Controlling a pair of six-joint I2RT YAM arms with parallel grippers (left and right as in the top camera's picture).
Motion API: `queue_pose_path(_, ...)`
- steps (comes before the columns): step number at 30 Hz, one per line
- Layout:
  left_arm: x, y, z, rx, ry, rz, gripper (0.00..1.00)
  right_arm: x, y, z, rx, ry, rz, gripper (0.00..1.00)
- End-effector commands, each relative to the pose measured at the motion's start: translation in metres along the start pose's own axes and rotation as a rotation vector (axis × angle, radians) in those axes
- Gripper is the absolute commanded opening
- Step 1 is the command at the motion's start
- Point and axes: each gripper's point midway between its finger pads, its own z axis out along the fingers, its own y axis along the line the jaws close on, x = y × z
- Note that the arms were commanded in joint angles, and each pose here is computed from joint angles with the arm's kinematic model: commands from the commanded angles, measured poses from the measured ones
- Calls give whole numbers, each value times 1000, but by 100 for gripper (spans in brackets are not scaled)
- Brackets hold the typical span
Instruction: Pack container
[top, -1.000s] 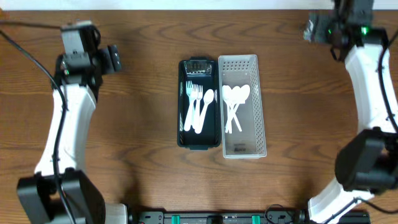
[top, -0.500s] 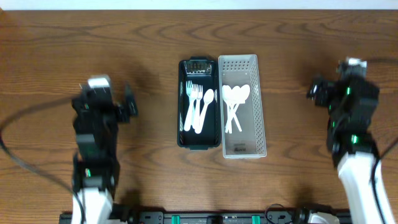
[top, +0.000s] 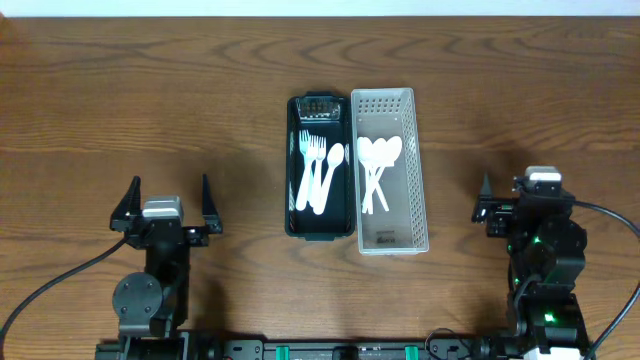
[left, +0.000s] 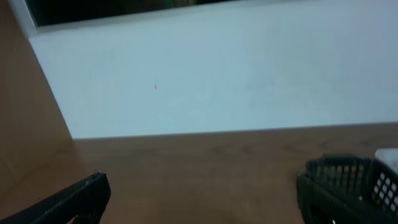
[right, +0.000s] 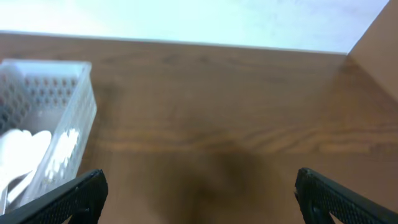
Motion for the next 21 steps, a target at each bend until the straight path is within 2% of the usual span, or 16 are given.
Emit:
queue_pose_path(1,6,-2,-1,9,27,22,98,14,4,-1,-15,49,-30,99)
queue_pose_path(8,52,-6,-7,29,218,37,98,60,7,-7,-30,239,-43,99)
queue_pose_path(14,106,-9,-25,54,448,54,98,101,8,-21,-44,415,-55,99)
queue_pose_path(21,157,-12,-59,80,696,73,98,126,10,-36,-57,524,-65,99)
